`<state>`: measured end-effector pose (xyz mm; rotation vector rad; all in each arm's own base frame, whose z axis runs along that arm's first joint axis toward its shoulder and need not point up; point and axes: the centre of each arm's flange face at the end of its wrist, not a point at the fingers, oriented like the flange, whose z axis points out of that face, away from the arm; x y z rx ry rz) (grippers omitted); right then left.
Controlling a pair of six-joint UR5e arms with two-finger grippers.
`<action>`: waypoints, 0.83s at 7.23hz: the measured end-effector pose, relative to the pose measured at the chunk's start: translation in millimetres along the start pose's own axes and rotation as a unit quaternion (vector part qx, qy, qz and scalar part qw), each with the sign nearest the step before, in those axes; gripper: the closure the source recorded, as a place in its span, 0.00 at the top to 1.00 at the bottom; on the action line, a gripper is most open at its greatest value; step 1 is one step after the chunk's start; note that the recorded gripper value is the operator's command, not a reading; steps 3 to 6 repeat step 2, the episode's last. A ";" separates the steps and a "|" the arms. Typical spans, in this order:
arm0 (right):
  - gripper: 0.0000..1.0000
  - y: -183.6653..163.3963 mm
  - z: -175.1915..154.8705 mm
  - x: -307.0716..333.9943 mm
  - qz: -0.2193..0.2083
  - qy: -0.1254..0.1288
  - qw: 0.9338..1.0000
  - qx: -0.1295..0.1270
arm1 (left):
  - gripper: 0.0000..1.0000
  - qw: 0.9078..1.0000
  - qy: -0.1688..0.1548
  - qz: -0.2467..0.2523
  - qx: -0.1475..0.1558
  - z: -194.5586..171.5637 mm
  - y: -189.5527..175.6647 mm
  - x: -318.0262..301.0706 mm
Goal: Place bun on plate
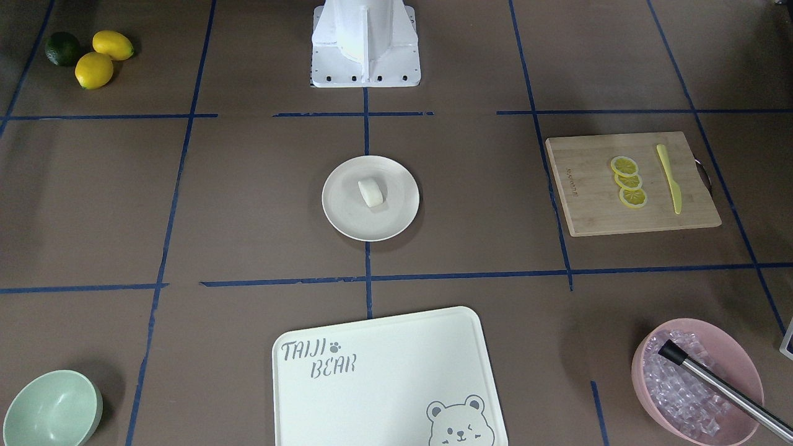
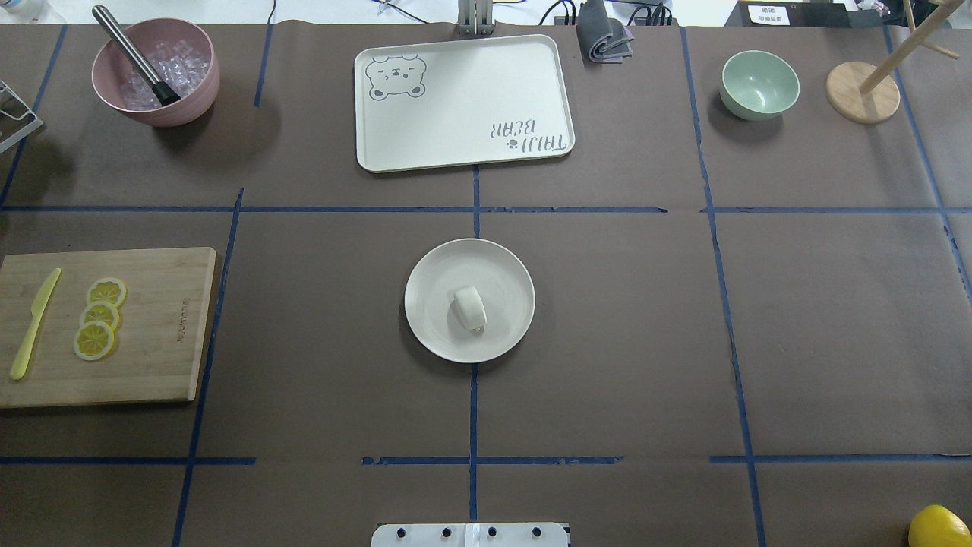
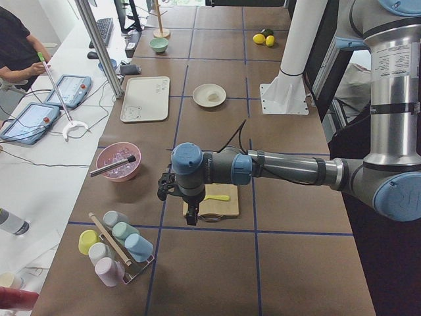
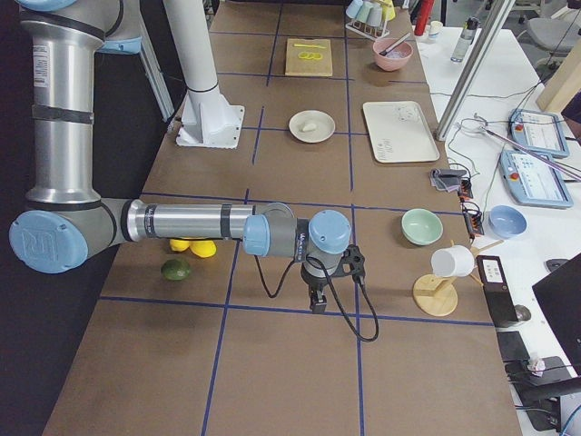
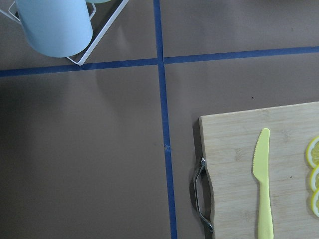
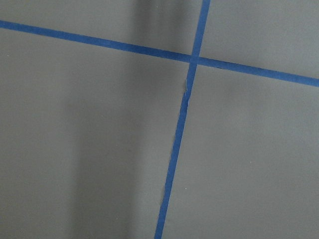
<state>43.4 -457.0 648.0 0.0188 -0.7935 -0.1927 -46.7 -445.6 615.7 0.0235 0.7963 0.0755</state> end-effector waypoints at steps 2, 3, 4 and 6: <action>1.00 -2.1 -0.7 -0.6 -0.001 -0.001 1.000 0.001 | 1.00 1.000 0.000 0.002 0.001 -1.3 0.4 1.9; 1.00 -2.1 -0.7 -0.6 -0.001 -0.001 1.000 0.001 | 1.00 1.000 0.000 0.002 0.001 -1.3 0.4 1.9; 1.00 -2.1 -0.7 -0.6 -0.001 -0.001 1.000 0.001 | 1.00 1.000 0.000 0.002 0.001 -1.3 0.4 1.9; 1.00 -2.1 -0.7 -0.6 -0.001 -0.001 1.000 0.001 | 1.00 1.000 0.000 0.002 0.001 -1.3 0.4 1.9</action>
